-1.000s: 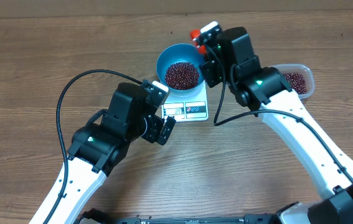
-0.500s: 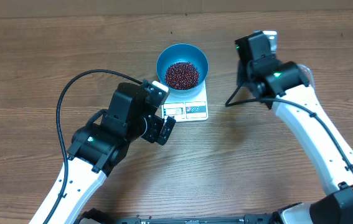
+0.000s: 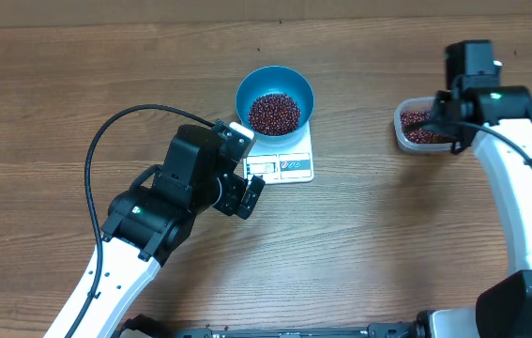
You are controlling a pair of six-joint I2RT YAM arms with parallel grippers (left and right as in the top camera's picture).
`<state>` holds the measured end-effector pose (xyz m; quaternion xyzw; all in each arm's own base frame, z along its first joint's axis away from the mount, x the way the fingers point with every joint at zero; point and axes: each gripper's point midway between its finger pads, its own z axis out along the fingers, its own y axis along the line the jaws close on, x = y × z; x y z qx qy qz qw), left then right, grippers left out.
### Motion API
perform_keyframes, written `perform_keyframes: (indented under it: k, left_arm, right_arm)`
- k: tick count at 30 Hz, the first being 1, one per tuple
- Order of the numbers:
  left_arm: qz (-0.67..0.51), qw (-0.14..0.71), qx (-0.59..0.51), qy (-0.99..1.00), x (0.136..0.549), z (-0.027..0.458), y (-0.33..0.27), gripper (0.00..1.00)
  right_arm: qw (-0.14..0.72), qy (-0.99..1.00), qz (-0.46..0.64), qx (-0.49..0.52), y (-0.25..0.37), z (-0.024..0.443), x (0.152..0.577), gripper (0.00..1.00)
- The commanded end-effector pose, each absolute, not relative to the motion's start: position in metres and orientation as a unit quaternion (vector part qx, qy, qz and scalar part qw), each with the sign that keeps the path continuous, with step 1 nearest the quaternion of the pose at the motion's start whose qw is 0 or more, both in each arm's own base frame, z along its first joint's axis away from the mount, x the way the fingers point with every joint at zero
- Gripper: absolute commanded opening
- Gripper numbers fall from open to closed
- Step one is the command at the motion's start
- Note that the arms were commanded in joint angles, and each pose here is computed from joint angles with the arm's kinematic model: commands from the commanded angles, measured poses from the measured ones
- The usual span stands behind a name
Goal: Scoop item into bowl and weigh 150g on scale
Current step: 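Move the empty red scoop right back over the bean tub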
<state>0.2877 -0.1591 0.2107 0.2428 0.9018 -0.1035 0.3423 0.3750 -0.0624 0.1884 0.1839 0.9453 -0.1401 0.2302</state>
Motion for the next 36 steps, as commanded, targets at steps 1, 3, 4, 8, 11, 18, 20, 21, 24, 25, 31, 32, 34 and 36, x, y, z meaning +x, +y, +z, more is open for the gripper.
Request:
perform_keyframes:
  k: [1, 3, 4, 8, 11, 18, 20, 21, 24, 25, 31, 32, 34, 36]
  left_arm:
    - [-0.114, 0.349, 0.242, 0.898, 0.290, 0.219, -0.164, 0.99]
    - [-0.114, 0.349, 0.242, 0.898, 0.290, 0.219, -0.164, 1.00]
    - [-0.114, 0.349, 0.242, 0.898, 0.290, 0.219, -0.164, 1.00]
    - [-0.114, 0.349, 0.242, 0.898, 0.290, 0.219, -0.164, 1.00]
    - [-0.114, 0.349, 0.242, 0.898, 0.290, 0.219, -0.164, 1.00]
    - [-0.114, 0.349, 0.242, 0.898, 0.290, 0.219, -0.164, 1.00]
    - [-0.114, 0.349, 0.242, 0.898, 0.290, 0.219, -0.164, 1.00]
    - [-0.114, 0.349, 0.242, 0.898, 0.290, 0.219, -0.164, 1.00]
    - [-0.114, 0.349, 0.242, 0.898, 0.290, 0.219, -0.164, 1.00]
    - [-0.114, 0.349, 0.242, 0.898, 0.290, 0.219, -0.164, 0.99]
    - [-0.114, 0.349, 0.242, 0.898, 0.290, 0.219, -0.164, 1.00]
    - [-0.114, 0.349, 0.242, 0.898, 0.290, 0.219, -0.164, 1.00]
    - [-0.114, 0.349, 0.242, 0.898, 0.290, 0.219, -0.164, 1.00]
    - [-0.114, 0.349, 0.242, 0.898, 0.290, 0.219, -0.164, 1.00]
  right_arm:
    - [0.248, 0.948, -0.116, 0.165, -0.061, 0.202, 0.380, 0.04]
    - [0.251, 0.950, -0.105, 0.153, -0.056, 0.202, 0.383, 0.04]
    - [0.254, 0.950, -0.102, 0.151, -0.055, 0.202, 0.385, 0.04]
    - [0.258, 0.950, -0.091, 0.148, -0.052, 0.197, 0.389, 0.04]
    - [0.248, 0.953, -0.092, 0.147, -0.052, 0.186, 0.385, 0.04]
    - [0.246, 0.954, -0.086, 0.146, -0.050, 0.157, 0.385, 0.04]
    - [0.246, 0.955, -0.086, 0.145, -0.050, 0.156, 0.385, 0.04]
    - [0.246, 0.954, -0.086, 0.146, -0.050, 0.156, 0.386, 0.04]
    - [0.253, 0.952, -0.085, 0.146, -0.050, 0.158, 0.389, 0.04]
    - [0.257, 0.952, -0.085, 0.146, -0.050, 0.158, 0.390, 0.04]
    - [0.255, 0.952, -0.085, 0.146, -0.050, 0.154, 0.393, 0.04]
    - [0.251, 0.953, -0.085, 0.146, -0.050, 0.153, 0.391, 0.04]
    - [0.239, 0.956, -0.085, 0.144, -0.049, 0.150, 0.386, 0.04]
    - [0.225, 0.960, -0.087, 0.143, -0.049, 0.147, 0.380, 0.04]
